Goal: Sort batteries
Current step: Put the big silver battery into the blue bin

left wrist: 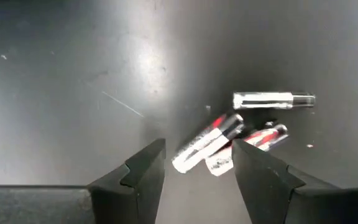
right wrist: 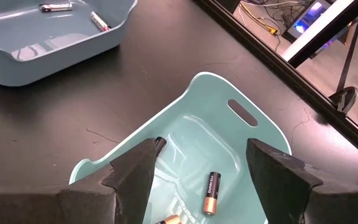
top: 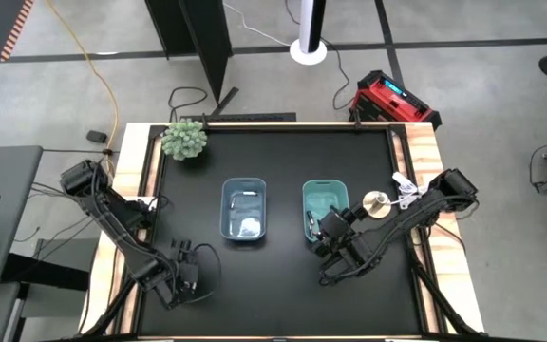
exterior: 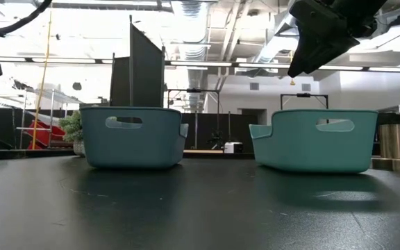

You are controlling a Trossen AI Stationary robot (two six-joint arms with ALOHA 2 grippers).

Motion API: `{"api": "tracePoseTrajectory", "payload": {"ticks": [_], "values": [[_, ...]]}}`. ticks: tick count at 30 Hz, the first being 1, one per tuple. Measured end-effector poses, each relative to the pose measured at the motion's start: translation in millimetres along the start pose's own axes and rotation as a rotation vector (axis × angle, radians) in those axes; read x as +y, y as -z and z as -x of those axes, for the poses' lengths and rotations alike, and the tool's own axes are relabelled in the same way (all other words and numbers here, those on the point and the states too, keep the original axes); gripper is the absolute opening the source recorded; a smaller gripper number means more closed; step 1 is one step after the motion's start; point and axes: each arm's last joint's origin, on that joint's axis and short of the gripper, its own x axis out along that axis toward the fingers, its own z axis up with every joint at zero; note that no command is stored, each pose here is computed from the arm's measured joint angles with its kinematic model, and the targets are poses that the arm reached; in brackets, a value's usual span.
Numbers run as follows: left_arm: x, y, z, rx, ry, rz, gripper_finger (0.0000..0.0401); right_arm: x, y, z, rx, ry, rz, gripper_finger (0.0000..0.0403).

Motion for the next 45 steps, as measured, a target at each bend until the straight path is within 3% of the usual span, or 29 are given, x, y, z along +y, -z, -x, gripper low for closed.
{"api": "tracePoseTrajectory", "payload": {"ticks": [14, 25, 36, 45], "values": [[6, -5, -2, 0.003, -0.008, -0.04, 0.0171, 0, 0, 0, 0.0, 0.0, 0.001, 0.0269], [-1, -2, -1, 0.03, 0.067, 0.0, 0.0171, 0, 0, 0, 0.0, 0.0, 0.007, 0.0269], [-29, 15, 9, -0.055, 0.133, 0.001, 0.0171, 0, 0, 0, 0.0, -0.002, 0.003, 0.0269], [-29, 14, 7, -0.147, 0.075, -0.054, 0.0171, 1, 0, 0, -0.001, -0.006, -0.003, 0.0269]]}}
